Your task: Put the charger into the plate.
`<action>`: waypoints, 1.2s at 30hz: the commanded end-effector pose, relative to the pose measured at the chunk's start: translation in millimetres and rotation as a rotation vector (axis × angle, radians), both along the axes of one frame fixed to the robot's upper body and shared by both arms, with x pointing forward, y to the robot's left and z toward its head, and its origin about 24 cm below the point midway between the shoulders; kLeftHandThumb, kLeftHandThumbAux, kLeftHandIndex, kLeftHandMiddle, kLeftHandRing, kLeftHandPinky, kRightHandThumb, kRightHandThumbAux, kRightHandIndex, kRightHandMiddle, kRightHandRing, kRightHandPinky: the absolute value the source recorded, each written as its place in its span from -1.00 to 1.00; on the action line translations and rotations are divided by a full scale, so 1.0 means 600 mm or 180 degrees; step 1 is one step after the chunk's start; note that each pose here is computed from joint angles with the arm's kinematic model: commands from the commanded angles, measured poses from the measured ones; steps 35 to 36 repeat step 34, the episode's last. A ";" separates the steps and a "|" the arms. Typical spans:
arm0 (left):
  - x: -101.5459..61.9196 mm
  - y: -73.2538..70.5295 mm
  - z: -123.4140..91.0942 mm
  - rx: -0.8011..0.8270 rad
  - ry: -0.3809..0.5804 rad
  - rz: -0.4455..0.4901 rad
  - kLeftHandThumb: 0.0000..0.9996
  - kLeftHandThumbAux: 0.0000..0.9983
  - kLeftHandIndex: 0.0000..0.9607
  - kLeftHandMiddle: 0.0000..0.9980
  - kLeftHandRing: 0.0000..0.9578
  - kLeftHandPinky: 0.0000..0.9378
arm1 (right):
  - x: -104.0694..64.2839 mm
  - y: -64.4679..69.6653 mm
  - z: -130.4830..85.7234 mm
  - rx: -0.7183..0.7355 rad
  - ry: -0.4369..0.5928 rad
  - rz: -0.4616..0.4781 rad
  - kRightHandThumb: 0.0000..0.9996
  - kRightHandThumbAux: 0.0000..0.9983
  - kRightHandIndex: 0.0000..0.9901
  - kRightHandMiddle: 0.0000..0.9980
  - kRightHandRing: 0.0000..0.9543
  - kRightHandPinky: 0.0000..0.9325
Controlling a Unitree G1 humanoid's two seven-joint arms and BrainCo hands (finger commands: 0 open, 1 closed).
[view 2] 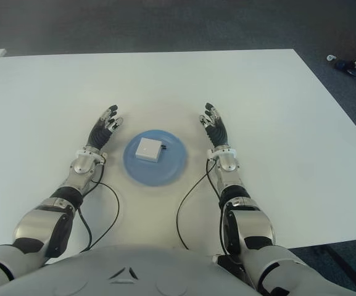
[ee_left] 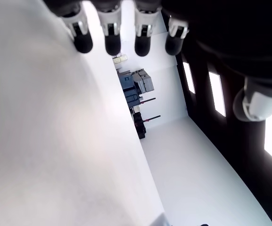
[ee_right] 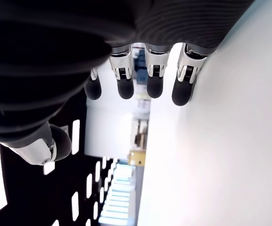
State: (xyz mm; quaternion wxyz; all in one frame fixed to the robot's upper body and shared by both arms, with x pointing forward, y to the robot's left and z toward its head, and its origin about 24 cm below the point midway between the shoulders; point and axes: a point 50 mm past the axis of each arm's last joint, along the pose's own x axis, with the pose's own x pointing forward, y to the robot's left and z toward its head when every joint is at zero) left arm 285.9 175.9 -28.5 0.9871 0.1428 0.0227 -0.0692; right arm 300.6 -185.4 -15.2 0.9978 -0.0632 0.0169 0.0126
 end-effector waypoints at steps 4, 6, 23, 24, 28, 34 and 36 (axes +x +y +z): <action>-0.024 -0.008 -0.037 0.0008 0.0434 -0.0047 -0.63 -0.24 -1.00 -1.00 -1.00 -1.00 | -0.041 -0.015 -0.049 0.0015 0.0439 -0.0124 -1.00 -0.04 -1.00 -0.87 -0.87 -0.83; -0.024 -0.006 -0.037 0.0002 0.0431 -0.0027 -0.63 -0.23 -1.00 -1.00 -1.00 -1.00 | -0.043 -0.016 -0.049 0.0012 0.0430 -0.0140 -1.00 -0.04 -1.00 -0.87 -0.87 -0.83; -0.021 0.020 -0.030 -0.0179 0.0390 0.0206 -0.65 -0.10 -1.00 -1.00 -1.00 -0.99 | -0.046 -0.015 -0.053 0.0049 0.0487 -0.0162 -1.00 -0.03 -1.00 -0.83 -0.82 -0.77; -0.022 0.023 -0.030 -0.0199 0.0389 0.0237 -0.65 -0.09 -1.00 -1.00 -1.00 -1.00 | -0.046 -0.014 -0.053 0.0048 0.0494 -0.0150 -1.00 -0.03 -1.00 -0.83 -0.82 -0.77; -0.022 0.033 -0.027 -0.0240 0.0373 0.0329 -0.66 -0.06 -1.00 -1.00 -1.00 -1.00 | -0.046 -0.011 -0.054 0.0048 0.0513 -0.0120 -1.00 -0.02 -1.00 -0.81 -0.80 -0.77; -0.022 0.048 -0.014 -0.0316 0.0227 0.0490 -0.69 0.01 -1.00 -1.00 -1.00 -0.99 | -0.045 -0.006 -0.056 0.0019 0.0550 -0.0022 -1.00 -0.01 -0.99 -0.80 -0.79 -0.77; -0.022 0.048 -0.014 -0.0316 0.0227 0.0490 -0.69 0.01 -1.00 -1.00 -1.00 -0.99 | -0.045 -0.006 -0.056 0.0019 0.0550 -0.0022 -1.00 -0.01 -0.99 -0.80 -0.79 -0.77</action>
